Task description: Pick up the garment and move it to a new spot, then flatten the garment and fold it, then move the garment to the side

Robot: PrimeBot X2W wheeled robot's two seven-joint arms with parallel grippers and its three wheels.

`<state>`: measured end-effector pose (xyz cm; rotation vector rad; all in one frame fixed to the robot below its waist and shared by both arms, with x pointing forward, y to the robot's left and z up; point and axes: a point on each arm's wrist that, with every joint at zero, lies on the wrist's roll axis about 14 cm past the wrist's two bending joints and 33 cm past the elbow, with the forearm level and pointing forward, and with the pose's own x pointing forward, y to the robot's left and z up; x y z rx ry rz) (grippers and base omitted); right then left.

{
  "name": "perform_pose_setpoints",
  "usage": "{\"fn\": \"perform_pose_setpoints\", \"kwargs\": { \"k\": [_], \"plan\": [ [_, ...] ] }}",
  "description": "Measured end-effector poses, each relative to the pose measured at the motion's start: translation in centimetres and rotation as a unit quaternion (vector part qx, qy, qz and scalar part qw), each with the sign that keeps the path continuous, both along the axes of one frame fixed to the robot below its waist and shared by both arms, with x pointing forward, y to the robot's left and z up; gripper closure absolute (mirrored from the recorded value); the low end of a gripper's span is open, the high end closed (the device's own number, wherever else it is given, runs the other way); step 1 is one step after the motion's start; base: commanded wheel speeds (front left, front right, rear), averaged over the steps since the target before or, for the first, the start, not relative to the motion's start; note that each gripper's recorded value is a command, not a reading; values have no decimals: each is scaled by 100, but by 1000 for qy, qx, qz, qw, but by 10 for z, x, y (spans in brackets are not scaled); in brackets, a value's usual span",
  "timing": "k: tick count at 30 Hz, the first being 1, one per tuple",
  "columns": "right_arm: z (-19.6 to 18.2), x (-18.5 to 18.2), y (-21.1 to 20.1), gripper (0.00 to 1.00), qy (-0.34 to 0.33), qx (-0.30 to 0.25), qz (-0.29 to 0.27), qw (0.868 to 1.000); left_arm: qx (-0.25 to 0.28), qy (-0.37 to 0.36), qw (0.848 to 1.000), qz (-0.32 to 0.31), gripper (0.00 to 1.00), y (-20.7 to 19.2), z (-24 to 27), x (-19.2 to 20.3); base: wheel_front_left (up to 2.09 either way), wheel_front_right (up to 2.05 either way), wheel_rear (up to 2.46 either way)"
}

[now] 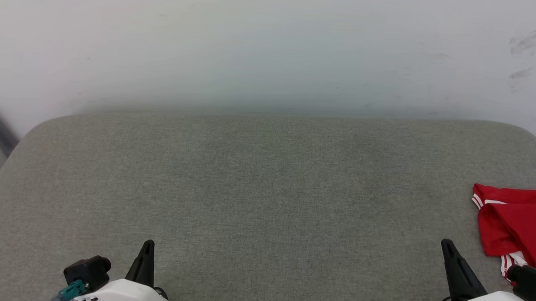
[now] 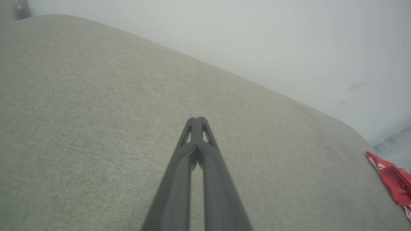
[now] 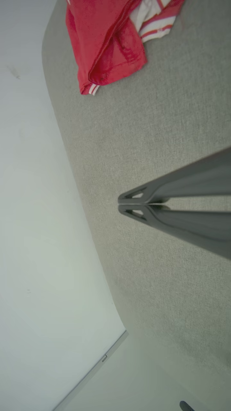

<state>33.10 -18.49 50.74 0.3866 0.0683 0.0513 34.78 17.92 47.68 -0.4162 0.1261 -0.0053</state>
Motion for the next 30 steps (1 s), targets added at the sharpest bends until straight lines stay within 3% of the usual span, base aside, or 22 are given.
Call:
{"fn": "perform_pose_setpoints", "kwargs": {
  "k": [14, 30],
  "plan": [
    [0, 10, -2, 100, 2, 114, -7, 993, -111, 16, 993, 19, 100, 4, 1, 9, 0, 0, 0],
    [-1, 20, -4, 100, 3, 225, -16, 974, -218, 20, 975, 32, 100, 7, 4, 17, 0, 0, 0]
  ]
}}
